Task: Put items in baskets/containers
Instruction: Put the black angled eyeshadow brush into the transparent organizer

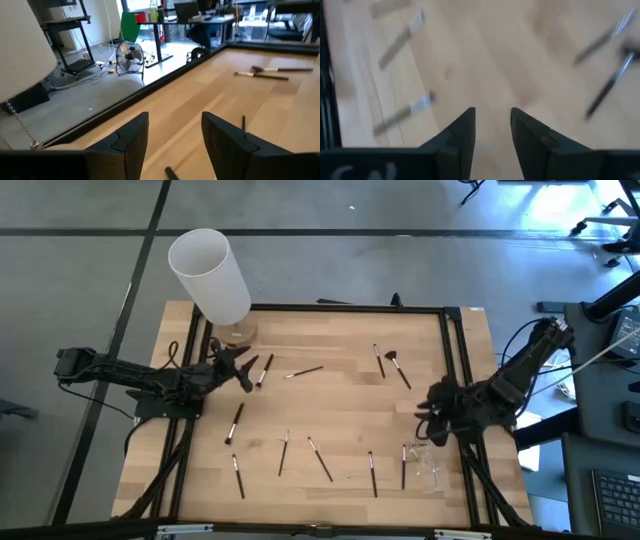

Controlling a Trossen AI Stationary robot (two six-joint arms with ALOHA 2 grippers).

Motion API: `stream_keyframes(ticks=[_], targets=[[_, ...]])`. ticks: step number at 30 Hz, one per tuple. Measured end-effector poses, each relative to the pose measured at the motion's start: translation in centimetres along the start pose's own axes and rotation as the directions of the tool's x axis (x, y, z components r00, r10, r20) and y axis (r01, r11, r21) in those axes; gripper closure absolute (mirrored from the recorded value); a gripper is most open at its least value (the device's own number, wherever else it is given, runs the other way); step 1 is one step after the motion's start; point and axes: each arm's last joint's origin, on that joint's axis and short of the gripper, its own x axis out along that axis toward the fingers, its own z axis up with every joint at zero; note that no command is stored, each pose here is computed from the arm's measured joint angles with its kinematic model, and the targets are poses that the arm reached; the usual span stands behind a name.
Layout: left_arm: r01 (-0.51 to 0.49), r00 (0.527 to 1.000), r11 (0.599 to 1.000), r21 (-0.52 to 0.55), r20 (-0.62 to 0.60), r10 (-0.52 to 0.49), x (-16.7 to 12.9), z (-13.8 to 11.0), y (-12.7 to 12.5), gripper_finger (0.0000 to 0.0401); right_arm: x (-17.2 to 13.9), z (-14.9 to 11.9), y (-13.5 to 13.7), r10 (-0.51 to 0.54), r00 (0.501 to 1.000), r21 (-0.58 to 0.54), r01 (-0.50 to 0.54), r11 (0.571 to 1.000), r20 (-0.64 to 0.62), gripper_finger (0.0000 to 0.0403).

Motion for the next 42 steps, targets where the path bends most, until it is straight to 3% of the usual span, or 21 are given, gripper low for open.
stream_keyframes(ticks=[3, 7, 11, 15, 20, 25, 31, 36, 42], targets=[[0.002, 1.000, 1.000, -0.017, 0.022, -0.002, 0.0, 0.3, 0.0, 0.0221, -0.3, 1.8, 0.4, 0.001, 0.994, 0.063, -0.007, 0.998, 0.106, 0.0281], [0.005, 0.999, 0.999, -0.044, 0.053, -0.002, 0.0, 0.7, 0.0, 0.0221, 0.8, 3.1, 0.1, -0.033, 0.993, 0.239, 0.006, 0.971, 0.111, 0.0281], [0.004, 0.989, 0.999, -0.039, 0.150, 0.002, 0.0, 2.6, -0.1, 0.0221, 2.9, 3.7, -0.4, -0.043, 0.998, 0.407, 0.056, 0.912, -0.040, 0.0281], [0.045, 0.968, 0.999, -0.028, 0.246, -0.037, -0.1, 5.4, -0.3, 0.0221, 5.9, 4.1, -0.1, 0.002, 0.973, 0.459, 0.107, 0.882, -0.230, 0.0281], [0.109, 0.943, 0.993, 0.042, 0.311, -0.117, -0.2, 7.7, -0.6, 0.0221, 10.2, 4.1, 1.6, 0.068, 0.935, 0.477, 0.115, 0.871, -0.349, 0.0281], [0.090, 0.931, 0.990, 0.112, 0.343, -0.124, -0.3, 9.0, -0.6, 0.0221, 13.4, 5.5, 4.5, 0.147, 0.905, 0.470, 0.064, 0.880, -0.399, 0.0281], [0.071, 0.922, 0.989, 0.133, 0.370, -0.116, -0.4, 10.2, -0.5, 0.0221, 16.3, 6.4, 8.0, 0.056, 0.836, 0.384, 0.190, 0.904, -0.546, 0.0281], [0.071, 0.916, 0.990, 0.119, 0.385, -0.112, -0.5, 10.8, -0.5, 0.0221, 18.6, 5.3, 10.8, 0.031, 0.743, 0.334, 0.263, 0.905, -0.669, 0.0281], [0.085, 0.912, 0.984, 0.155, 0.387, -0.140, -0.5, 10.8, -0.6, 0.0221, 20.6, 4.5, 12.9, 0.027, 0.722, 0.315, 0.268, 0.910, -0.691, 0.0279]])
